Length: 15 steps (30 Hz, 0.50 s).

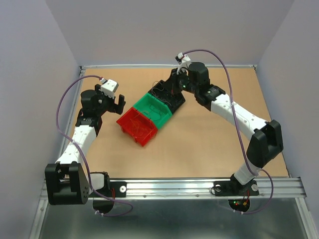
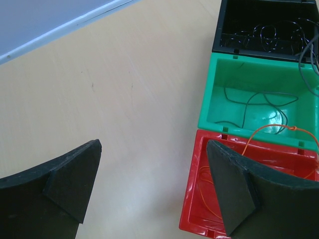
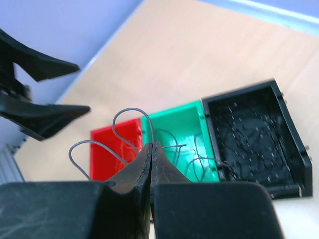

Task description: Untangle the cables

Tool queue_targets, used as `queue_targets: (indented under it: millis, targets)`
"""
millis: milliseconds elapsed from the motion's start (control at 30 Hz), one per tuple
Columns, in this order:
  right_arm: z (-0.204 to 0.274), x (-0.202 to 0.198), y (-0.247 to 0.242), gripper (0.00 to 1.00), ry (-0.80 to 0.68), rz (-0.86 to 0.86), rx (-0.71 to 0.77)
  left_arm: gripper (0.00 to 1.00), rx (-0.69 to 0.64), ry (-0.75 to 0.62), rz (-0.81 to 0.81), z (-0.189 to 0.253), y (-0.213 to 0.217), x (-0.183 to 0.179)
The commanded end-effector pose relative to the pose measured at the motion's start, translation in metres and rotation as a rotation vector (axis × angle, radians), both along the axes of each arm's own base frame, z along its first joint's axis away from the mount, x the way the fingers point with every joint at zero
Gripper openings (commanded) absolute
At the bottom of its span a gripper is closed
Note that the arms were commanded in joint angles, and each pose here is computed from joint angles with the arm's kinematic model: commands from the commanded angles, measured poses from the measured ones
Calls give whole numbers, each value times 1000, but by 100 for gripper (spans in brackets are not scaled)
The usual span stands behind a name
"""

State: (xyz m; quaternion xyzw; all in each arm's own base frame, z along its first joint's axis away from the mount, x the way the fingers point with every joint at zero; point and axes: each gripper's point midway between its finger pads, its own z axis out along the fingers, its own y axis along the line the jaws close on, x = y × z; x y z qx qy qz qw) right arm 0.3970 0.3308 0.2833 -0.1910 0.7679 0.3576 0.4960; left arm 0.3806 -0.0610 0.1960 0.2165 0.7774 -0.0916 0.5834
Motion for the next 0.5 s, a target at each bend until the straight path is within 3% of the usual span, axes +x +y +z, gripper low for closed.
queue_targets:
  millis: [0, 233, 467]
  targets:
    - [52, 0, 25, 1, -85, 103, 102, 99, 5, -57, -5, 20, -1, 7]
    - [41, 6, 39, 1, -56, 133, 103, 99, 4, -64, -3, 22, -1, 6]
    - [60, -17, 53, 1, -100, 189, 115, 99, 5, -66, -3, 22, -1, 5]
